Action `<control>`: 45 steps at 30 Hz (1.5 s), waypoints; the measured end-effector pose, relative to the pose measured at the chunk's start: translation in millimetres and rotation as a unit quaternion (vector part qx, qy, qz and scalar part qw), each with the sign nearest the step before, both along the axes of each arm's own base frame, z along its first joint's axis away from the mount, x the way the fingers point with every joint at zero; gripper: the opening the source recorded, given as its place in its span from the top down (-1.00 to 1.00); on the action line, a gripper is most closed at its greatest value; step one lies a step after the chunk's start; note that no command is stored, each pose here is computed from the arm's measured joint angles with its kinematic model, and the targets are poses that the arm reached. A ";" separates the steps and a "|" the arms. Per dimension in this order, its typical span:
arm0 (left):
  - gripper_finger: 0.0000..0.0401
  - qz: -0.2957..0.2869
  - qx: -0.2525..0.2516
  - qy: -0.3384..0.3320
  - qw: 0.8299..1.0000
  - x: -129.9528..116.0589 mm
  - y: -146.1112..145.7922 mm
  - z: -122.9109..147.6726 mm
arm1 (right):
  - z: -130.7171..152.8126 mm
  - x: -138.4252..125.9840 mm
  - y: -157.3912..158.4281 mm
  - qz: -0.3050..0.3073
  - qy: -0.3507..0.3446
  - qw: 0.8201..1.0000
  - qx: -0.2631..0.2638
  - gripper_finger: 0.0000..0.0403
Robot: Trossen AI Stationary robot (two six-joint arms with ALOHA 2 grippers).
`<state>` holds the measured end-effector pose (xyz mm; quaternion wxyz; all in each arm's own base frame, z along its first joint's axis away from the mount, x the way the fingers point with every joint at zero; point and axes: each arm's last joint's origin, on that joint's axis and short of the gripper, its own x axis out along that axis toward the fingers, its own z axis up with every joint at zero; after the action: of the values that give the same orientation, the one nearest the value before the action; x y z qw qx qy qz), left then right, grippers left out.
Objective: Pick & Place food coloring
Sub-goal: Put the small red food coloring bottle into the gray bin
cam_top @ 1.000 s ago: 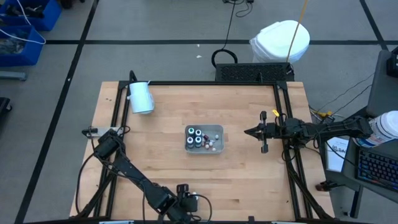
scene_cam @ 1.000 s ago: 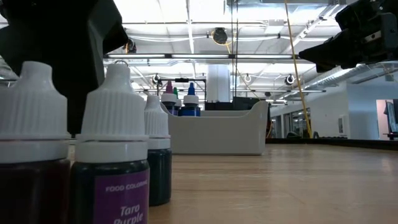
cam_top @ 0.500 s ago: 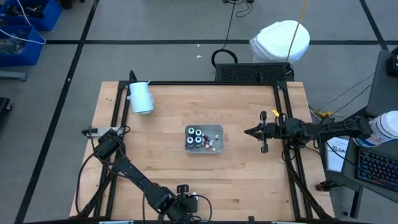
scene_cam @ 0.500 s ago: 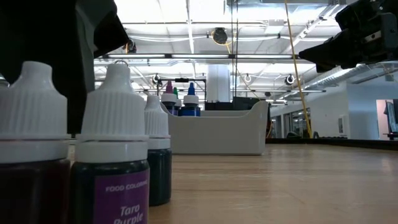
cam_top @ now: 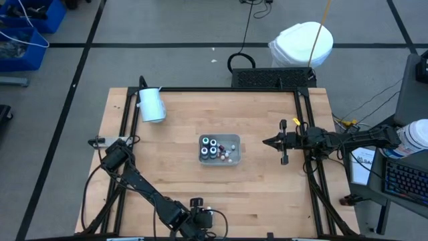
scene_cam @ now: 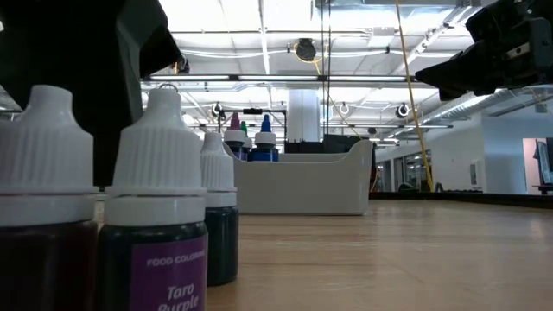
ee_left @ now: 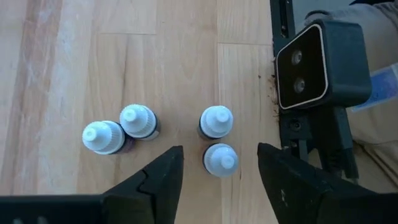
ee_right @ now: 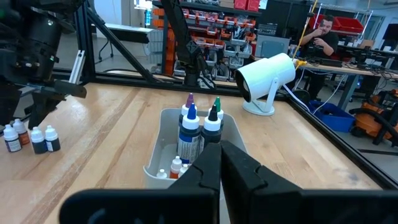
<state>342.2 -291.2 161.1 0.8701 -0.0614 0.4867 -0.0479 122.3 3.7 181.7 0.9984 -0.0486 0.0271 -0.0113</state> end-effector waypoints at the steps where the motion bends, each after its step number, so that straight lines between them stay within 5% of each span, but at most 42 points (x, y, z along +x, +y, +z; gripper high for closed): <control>1: -0.06 0.002 -0.002 -0.001 1.000 -0.1 0.1 -1.3 | 0.0 0.0 0.0 0.000 0.000 1.000 0.000 1.00; 19: -0.06 -0.005 0.000 -0.001 1.000 0.0 0.3 -13.6 | 0.0 0.0 0.0 0.000 0.000 1.000 0.000 1.00; 33: 0.40 -0.012 -0.019 0.019 1.000 4.0 2.4 -20.0 | 0.0 0.0 -0.1 -0.001 0.000 1.000 0.000 1.00; 45: 0.51 -0.024 -0.036 0.029 0.999 6.2 3.8 -19.8 | 0.0 0.0 -0.1 -0.001 0.000 1.000 0.000 1.00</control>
<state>348.3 -287.5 141.3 0.8516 -0.0822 0.5107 -0.0843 122.4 3.6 181.7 0.9984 -0.0487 0.0273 -0.0127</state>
